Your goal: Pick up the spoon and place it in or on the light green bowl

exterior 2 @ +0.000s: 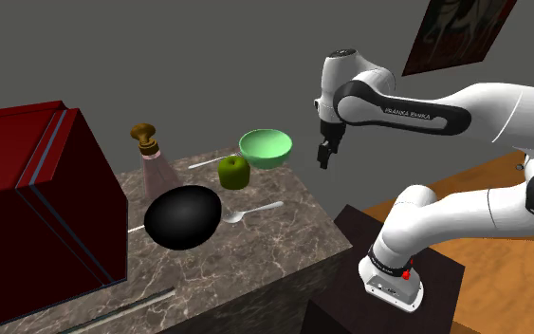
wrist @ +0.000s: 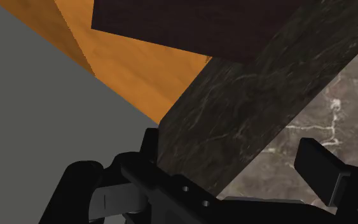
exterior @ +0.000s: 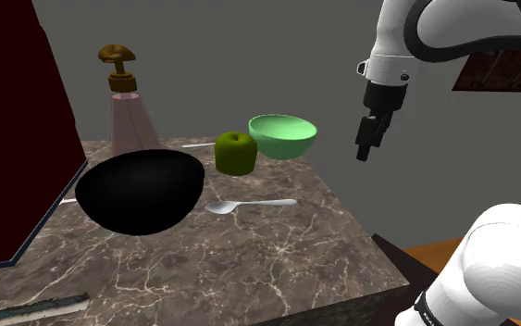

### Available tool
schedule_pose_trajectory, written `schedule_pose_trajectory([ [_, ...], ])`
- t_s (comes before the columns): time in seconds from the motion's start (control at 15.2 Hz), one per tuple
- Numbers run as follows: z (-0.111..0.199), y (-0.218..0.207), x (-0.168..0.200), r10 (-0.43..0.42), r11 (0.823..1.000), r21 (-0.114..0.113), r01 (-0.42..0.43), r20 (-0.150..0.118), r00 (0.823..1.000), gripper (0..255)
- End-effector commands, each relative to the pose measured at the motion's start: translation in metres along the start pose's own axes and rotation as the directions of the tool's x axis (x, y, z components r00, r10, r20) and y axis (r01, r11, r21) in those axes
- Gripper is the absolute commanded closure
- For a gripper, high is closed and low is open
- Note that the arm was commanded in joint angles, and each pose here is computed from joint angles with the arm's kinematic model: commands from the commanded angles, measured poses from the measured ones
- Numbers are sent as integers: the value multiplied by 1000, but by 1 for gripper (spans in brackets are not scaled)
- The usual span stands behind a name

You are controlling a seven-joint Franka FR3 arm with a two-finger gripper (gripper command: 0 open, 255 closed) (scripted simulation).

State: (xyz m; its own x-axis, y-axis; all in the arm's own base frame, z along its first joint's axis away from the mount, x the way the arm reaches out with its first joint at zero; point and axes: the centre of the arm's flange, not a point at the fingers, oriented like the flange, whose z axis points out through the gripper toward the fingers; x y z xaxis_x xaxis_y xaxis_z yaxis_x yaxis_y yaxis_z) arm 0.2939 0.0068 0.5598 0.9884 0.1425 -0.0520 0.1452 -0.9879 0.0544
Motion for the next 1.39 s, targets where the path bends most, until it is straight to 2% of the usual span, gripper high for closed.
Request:
schedule_pose_trajectory([
  [0.0, 0, 0, 0, 0, 1000, 0, 0, 0, 1000, 0],
  [0.13, 0, -20, 21, -68, 998, -15, 68, 9, 998, 0],
  [0.33, 1, -53, 49, -169, 985, -36, 169, 25, 985, 0],
  [0.66, 5, -114, 89, -331, 940, -67, 334, 55, 942, 0],
  [0.99, 12, -180, 117, -483, 867, -93, 490, 91, 871, 0],
  [1.32, 23, -249, 134, -619, 767, -112, 631, 130, 775, 0],
])
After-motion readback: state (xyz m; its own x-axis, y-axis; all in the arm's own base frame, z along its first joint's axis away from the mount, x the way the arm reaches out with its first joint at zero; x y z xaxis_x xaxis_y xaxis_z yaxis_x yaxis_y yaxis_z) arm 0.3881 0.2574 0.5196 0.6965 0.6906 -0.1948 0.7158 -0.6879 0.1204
